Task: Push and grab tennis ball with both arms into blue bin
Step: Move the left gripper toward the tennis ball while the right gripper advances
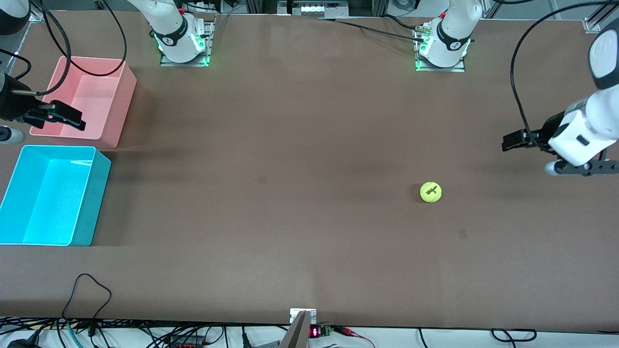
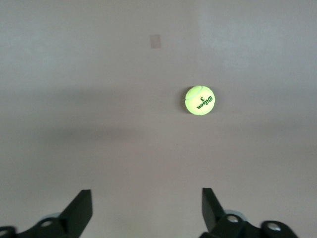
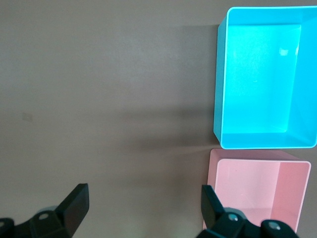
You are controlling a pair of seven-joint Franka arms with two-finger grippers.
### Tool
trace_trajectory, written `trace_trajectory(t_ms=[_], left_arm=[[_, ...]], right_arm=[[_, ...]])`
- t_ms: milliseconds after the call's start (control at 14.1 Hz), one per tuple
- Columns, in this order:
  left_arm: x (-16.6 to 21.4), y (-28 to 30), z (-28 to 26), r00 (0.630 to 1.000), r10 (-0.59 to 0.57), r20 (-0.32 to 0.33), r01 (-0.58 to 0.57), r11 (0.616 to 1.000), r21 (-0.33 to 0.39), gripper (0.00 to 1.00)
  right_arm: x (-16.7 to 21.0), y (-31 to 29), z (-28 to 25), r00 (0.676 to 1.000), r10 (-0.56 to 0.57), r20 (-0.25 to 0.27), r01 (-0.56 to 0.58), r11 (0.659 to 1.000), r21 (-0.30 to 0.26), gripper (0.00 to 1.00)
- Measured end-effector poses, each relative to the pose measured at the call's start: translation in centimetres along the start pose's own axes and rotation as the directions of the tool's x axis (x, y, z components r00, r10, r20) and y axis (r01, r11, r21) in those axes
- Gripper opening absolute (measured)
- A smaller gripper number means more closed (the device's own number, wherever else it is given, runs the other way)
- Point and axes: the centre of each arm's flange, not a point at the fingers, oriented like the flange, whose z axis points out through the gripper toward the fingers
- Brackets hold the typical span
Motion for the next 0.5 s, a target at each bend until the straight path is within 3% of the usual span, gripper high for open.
trace_trajectory(t_ms=[283, 496], left_arm=[[1.8, -0.2, 4.1, 0.990, 0.124, 0.072, -0.123, 0.992, -0.017, 0.45], [3.6, 0.3, 8.6, 0.925, 0.360, 0.123, -0.355, 0.933, -0.061, 0.13]], right_arm=[[0.0, 0.1, 0.0, 1.000, 0.002, -0.001, -0.002, 1.000, 0.000, 1.00], [0.3, 0.1, 0.7, 1.000, 0.002, 0.011, -0.002, 1.000, 0.000, 1.00]])
